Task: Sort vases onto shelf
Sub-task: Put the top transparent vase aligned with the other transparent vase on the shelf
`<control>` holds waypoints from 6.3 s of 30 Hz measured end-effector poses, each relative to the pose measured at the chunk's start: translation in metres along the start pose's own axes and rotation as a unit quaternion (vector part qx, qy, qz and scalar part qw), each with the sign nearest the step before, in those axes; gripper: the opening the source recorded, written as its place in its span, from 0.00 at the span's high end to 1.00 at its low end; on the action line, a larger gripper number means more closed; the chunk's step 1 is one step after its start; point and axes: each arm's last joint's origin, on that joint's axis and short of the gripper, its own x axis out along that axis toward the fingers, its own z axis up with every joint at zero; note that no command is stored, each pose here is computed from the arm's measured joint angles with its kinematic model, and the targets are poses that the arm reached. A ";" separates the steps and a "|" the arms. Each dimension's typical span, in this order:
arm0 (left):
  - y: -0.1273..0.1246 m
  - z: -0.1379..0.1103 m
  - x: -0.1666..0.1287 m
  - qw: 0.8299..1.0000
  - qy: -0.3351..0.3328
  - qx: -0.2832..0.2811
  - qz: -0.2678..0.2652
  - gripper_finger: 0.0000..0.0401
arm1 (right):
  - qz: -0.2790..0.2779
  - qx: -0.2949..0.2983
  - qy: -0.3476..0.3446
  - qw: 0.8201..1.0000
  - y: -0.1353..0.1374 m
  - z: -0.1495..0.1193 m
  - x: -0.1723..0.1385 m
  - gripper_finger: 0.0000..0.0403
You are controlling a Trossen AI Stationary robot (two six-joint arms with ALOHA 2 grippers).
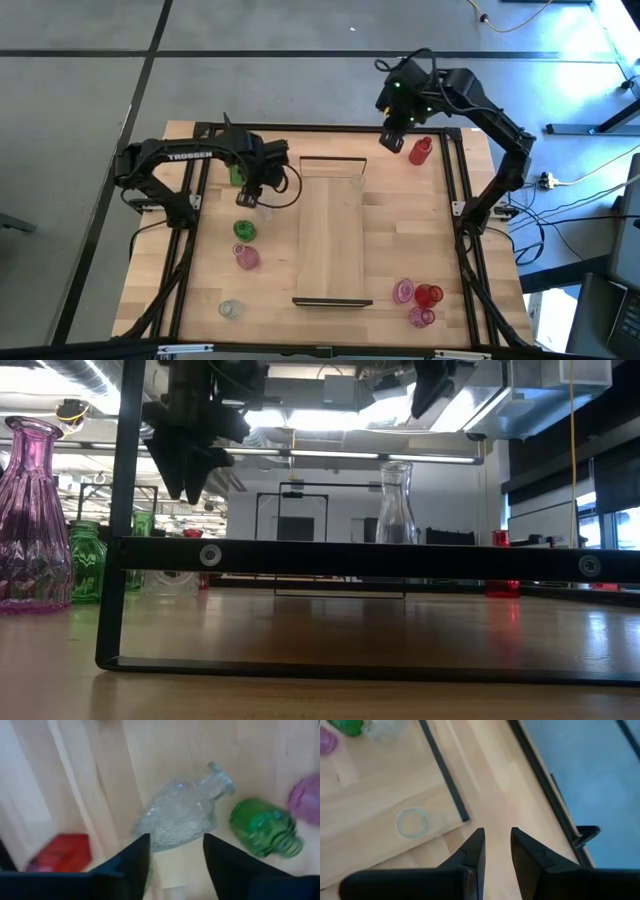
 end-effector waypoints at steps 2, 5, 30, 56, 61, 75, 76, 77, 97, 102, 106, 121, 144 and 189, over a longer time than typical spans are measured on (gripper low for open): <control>0.004 0.000 0.004 0.999 0.008 0.037 -0.005 0.51 | 0.004 0.001 0.004 1.000 0.000 0.000 0.002 0.81; 0.010 0.001 0.013 0.998 0.019 0.064 -0.023 0.46 | 0.007 0.005 -0.001 1.000 0.000 0.001 0.003 0.81; 0.012 -0.011 0.064 0.967 0.090 0.233 -0.056 0.42 | 0.038 -0.010 -0.034 0.999 0.002 0.003 -0.003 0.81; 0.013 0.001 0.030 0.987 -0.009 0.082 0.136 0.50 | 0.014 -0.010 -0.045 0.999 0.001 0.006 -0.003 0.81; 0.001 -0.013 -0.005 0.980 -0.069 -0.015 0.188 0.52 | 0.034 -0.008 -0.074 0.997 0.001 0.011 -0.003 0.81; -0.018 -0.029 -0.022 0.912 -0.222 -0.344 0.027 0.52 | 0.173 -0.064 -0.205 0.961 0.044 0.057 0.060 0.81; -0.019 -0.027 -0.013 0.919 -0.212 -0.332 0.031 0.52 | 0.166 -0.058 -0.200 0.964 0.045 0.058 0.063 0.81; -0.020 -0.026 -0.005 0.924 -0.201 -0.322 0.038 0.52 | 0.159 -0.051 -0.196 0.966 0.044 0.058 0.066 0.81; -0.041 -0.001 0.073 0.935 -0.228 -0.227 0.152 0.52 | 0.137 0.004 -0.229 0.964 0.022 0.038 0.013 0.81; -0.044 -0.001 0.078 0.941 -0.206 -0.215 0.162 0.52 | 0.128 -0.002 -0.229 0.965 0.022 0.034 0.006 0.81; -0.046 0.003 0.081 0.944 -0.205 -0.192 0.175 0.52 | 0.125 -0.008 -0.223 0.967 0.022 0.032 0.005 0.81; -0.058 0.014 0.116 0.935 -0.119 -0.183 0.279 0.52 | 0.125 -0.011 -0.179 0.976 0.022 0.024 0.009 0.81; -0.058 0.015 0.092 0.915 -0.093 -0.184 0.346 0.52 | 0.126 -0.010 -0.175 0.976 0.022 0.023 0.010 0.81; -0.025 0.009 0.139 0.896 -0.080 -0.309 0.309 0.92 | 0.130 0.005 -0.129 0.983 0.023 0.015 0.012 0.81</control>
